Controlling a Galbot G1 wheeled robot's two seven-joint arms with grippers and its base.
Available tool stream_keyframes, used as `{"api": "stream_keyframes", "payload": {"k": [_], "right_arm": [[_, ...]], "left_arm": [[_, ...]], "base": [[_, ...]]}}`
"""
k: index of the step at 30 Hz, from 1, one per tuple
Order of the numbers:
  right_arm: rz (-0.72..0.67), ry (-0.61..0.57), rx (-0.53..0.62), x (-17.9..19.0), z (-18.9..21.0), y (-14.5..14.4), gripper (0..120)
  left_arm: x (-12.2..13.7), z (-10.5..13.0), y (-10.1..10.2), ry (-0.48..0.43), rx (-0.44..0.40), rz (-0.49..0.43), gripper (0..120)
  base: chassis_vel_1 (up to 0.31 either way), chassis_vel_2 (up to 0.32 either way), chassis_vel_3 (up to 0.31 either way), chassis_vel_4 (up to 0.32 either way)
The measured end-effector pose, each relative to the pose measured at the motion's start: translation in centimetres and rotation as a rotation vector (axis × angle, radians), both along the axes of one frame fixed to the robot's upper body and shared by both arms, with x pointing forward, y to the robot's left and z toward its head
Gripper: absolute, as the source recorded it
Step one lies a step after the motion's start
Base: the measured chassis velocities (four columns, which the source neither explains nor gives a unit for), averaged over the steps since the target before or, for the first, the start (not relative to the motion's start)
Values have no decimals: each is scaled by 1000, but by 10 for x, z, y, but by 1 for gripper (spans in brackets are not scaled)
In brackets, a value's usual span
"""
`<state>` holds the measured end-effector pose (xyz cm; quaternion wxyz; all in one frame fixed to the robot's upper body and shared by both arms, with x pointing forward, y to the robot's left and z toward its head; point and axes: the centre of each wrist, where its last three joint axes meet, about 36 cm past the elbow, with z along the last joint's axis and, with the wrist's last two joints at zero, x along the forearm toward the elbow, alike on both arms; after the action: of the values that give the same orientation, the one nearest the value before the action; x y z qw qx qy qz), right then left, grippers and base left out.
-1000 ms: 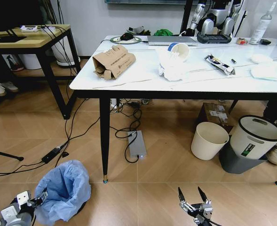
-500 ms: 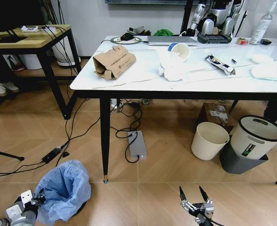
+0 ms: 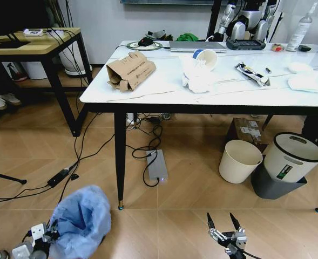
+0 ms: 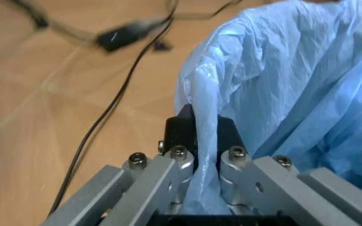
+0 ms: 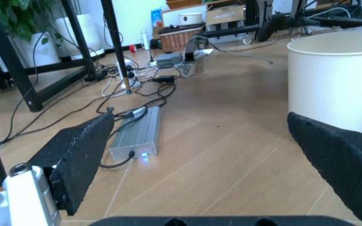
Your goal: Pick up the trash bin and place the trash from the table into it.
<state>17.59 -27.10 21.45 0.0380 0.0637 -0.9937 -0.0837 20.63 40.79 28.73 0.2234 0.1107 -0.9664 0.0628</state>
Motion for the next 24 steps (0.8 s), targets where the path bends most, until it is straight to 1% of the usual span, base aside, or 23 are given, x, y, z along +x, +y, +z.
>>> {"api": "stream_keyframes", "payload": {"k": [3,8,12,15,24], "right_arm": [[3,-4,-2,2,3,0,100],[7,-4,-8,1,5,0,100],[8,-3,-17,-1,6,-1,100],[7,-3,-24,-1,7,-3,100],[7,1,-31,-1,7,-4,100]], "left_arm": [[-10,9,-9,-64,3,-51,0],[-18,18,-15,-109,-9,-66,0],[-30,31,-25,-109,-36,-87,0],[-34,35,-31,-115,-44,-92,0],[-30,36,-35,-158,-41,-118,0]], "base": [[0,0,0,0],[0,0,0,0],[0,0,0,0],[0,0,0,0],[0,0,0,0]]}}
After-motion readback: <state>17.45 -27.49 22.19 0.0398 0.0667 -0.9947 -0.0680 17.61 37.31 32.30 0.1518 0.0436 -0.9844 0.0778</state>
